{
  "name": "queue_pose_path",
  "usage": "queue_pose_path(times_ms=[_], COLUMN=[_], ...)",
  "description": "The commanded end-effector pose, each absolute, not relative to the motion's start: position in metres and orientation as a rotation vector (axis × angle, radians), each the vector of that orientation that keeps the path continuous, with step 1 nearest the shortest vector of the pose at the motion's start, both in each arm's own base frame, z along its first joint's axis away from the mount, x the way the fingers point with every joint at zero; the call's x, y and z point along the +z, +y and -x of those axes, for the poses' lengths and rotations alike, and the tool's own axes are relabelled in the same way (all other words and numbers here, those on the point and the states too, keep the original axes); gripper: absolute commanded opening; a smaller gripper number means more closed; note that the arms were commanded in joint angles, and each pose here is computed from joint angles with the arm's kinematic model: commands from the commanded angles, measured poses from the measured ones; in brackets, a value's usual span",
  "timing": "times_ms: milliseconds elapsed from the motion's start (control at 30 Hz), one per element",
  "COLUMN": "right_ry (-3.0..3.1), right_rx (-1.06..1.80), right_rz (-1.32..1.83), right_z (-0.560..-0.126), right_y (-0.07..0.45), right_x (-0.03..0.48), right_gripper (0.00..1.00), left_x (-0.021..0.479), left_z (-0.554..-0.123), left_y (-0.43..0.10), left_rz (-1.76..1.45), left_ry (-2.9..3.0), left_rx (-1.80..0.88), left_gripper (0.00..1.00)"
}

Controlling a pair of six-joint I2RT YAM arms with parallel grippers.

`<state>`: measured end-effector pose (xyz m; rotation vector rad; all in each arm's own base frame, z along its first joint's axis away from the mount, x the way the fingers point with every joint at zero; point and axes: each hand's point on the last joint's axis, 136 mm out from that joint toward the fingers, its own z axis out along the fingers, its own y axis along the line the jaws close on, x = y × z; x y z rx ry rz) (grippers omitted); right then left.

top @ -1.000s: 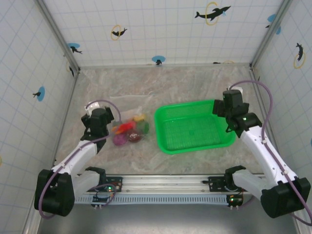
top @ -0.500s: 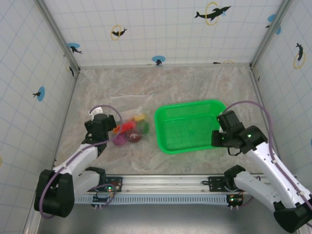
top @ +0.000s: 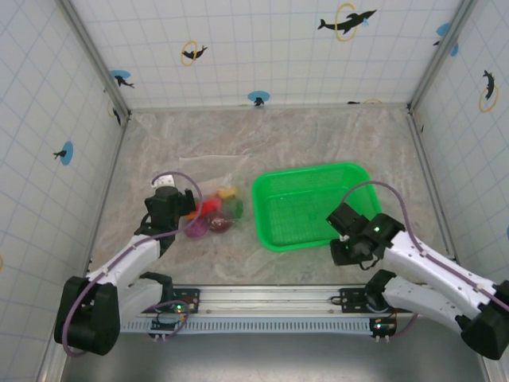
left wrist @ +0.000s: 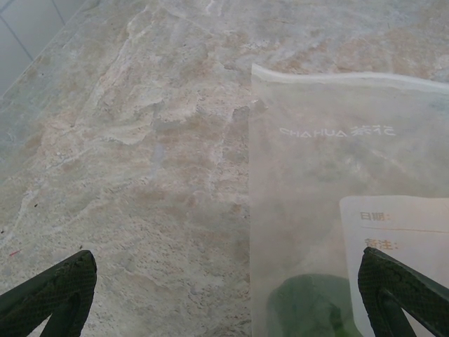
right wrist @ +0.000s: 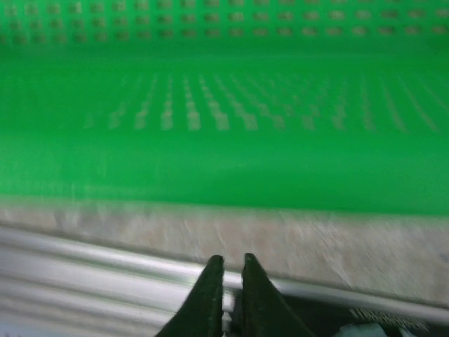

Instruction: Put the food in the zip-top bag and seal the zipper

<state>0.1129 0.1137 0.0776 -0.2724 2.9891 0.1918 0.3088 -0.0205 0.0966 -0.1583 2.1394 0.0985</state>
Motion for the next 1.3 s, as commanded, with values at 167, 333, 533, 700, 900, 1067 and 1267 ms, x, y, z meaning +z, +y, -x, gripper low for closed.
queue_pose_path(times_ms=[167, 333, 533, 700, 900, 1067, 1267], right_ry=[2.585, 2.535, 2.249, 2.196, 2.161, 2.03, 1.869], right_rx=[0.438, 0.468, 0.163, -0.183, -0.227, -0.092, -0.004], right_rz=[0.059, 0.099, 0.057, -0.002, -0.204, -0.297, -0.335], right_z=[-0.29, -0.346, -0.353, -0.336, -0.313, -0.305, -0.284], right_y=[0.158, 0.172, 0.114, 0.043, -0.014, -0.032, -0.035], right_x=[0.102, 0.091, 0.11, 0.1, 0.062, 0.054, 0.061], right_gripper=[0.19, 0.4, 0.68, 0.77, 0.81, 0.81, 0.84], left_x=[0.116, 0.106, 0.097, 0.087, 0.068, 0.079, 0.061], left_z=[-0.318, -0.314, -0.315, -0.316, -0.312, -0.286, -0.313], left_y=[-0.031, -0.022, -0.015, 0.022, 0.04, 0.042, 0.013], left_rz=[0.166, 0.151, 0.027, 0.22, 0.321, 0.27, 0.096], left_ry=[2.112, 2.106, 2.02, 1.947, 1.912, 1.761, 1.877], left_rx=[0.027, 0.102, 0.147, 0.172, 0.13, 0.135, -0.016], left_gripper=[0.98, 0.98, 0.98, 0.98, 0.98, 0.97, 0.98])
